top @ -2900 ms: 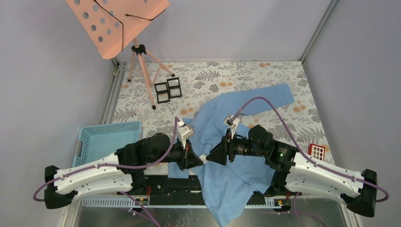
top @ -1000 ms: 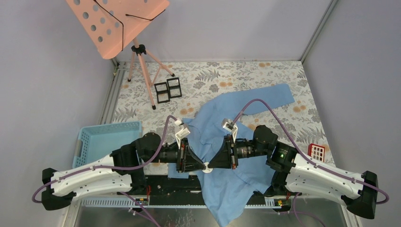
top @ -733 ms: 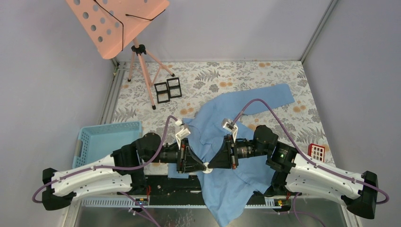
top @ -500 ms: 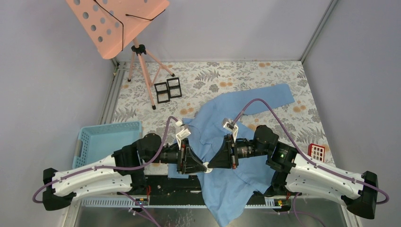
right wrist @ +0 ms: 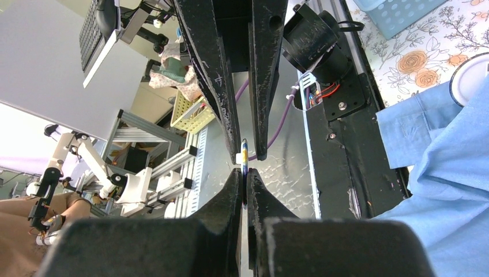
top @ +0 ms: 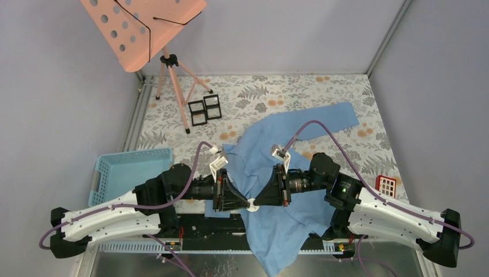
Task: Pin the brooch onto the clothing
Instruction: Adjust the brooch.
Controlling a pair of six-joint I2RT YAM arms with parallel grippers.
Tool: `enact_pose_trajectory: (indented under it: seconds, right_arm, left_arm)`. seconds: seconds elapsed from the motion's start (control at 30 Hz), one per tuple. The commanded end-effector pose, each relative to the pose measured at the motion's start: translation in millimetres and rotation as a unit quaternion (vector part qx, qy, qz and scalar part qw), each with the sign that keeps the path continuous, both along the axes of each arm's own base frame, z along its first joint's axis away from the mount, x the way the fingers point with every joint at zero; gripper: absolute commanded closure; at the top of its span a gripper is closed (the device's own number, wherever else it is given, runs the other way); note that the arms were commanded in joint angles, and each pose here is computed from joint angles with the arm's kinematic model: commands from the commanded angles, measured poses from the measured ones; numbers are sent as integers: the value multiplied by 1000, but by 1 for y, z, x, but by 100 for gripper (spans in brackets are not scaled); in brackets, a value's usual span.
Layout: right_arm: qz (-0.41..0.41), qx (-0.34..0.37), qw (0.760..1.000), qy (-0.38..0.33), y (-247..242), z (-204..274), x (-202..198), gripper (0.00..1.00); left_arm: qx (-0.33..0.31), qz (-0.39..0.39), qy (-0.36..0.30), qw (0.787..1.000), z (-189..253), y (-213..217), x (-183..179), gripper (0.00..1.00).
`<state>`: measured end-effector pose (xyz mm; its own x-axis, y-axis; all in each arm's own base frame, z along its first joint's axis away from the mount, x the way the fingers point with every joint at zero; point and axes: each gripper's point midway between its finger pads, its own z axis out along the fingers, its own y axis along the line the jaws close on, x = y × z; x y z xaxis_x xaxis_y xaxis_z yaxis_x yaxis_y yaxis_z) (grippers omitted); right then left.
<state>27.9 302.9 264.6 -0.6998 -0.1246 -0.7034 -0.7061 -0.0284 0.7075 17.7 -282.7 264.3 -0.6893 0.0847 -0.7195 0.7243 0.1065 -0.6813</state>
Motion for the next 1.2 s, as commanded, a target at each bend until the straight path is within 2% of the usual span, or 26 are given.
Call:
enact_pose_trajectory:
  seconds: [0.0,0.87,0.93,1.0,1.03,1.17]
  right_arm:
    - [10,48,999,-24,-1,31,-3,100]
    - [6,52,998,-27,-3,33,-3,100]
    - [7,53,998,-27,-3,34,-4,100]
    - [5,53,998,-28,-4,34,-3,100]
    - [5,54,998,-28,-4,34,-3,100]
    - [-8,41,999,-29,-3,28,2,100]
  left_arm:
    - [-28,-5,-6,1000,10,-4,0,81]
    - [-33,-16,9,999,5,-3,-6,80]
    - [-36,-17,7,999,7,-4,-6,84]
    - [-39,-19,5,999,8,-4,-6,97]
    - [-40,-20,4,999,9,-3,-7,100]
    - [-42,-20,1,999,9,-3,-6,100]
